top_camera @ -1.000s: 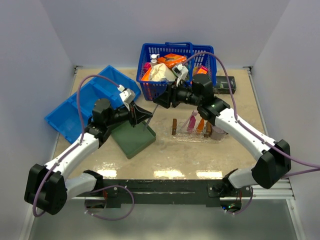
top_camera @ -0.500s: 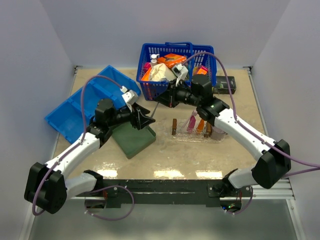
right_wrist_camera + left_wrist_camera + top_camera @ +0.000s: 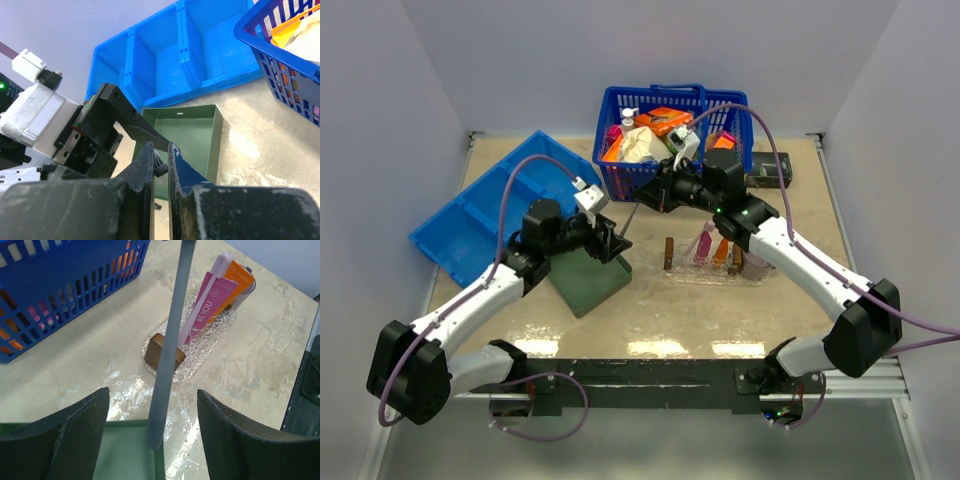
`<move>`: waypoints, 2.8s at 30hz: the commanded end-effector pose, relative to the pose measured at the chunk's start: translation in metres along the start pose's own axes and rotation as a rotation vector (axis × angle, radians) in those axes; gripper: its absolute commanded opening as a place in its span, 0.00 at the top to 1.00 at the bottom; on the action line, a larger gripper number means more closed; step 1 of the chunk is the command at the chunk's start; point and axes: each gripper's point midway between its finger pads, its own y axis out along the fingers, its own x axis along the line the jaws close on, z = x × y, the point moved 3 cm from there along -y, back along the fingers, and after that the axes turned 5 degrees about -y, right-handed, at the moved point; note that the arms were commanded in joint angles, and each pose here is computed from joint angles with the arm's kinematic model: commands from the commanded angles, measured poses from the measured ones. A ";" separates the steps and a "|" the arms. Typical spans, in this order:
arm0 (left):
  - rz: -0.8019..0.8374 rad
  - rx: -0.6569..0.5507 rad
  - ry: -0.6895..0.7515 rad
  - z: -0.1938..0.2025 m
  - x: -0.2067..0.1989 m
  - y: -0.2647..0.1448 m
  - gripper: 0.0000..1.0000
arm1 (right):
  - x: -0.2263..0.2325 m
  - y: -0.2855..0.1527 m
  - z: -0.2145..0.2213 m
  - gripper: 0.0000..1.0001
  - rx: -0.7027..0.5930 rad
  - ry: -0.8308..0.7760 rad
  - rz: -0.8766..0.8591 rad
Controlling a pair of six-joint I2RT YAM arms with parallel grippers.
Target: Prepare toiletry sets of a toothbrush and toothpaste on the tray
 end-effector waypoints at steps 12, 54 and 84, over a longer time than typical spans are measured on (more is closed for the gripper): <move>0.028 -0.017 0.041 -0.015 -0.005 0.008 0.76 | 0.012 -0.005 -0.014 1.00 -0.041 0.013 -0.041; 0.903 0.264 -0.173 0.011 -0.099 -0.023 1.00 | 0.053 -0.089 0.021 0.34 0.231 -0.288 -0.301; 0.903 0.287 -0.218 0.018 -0.096 -0.019 1.00 | 0.074 -0.099 0.000 0.53 0.127 -0.332 -0.379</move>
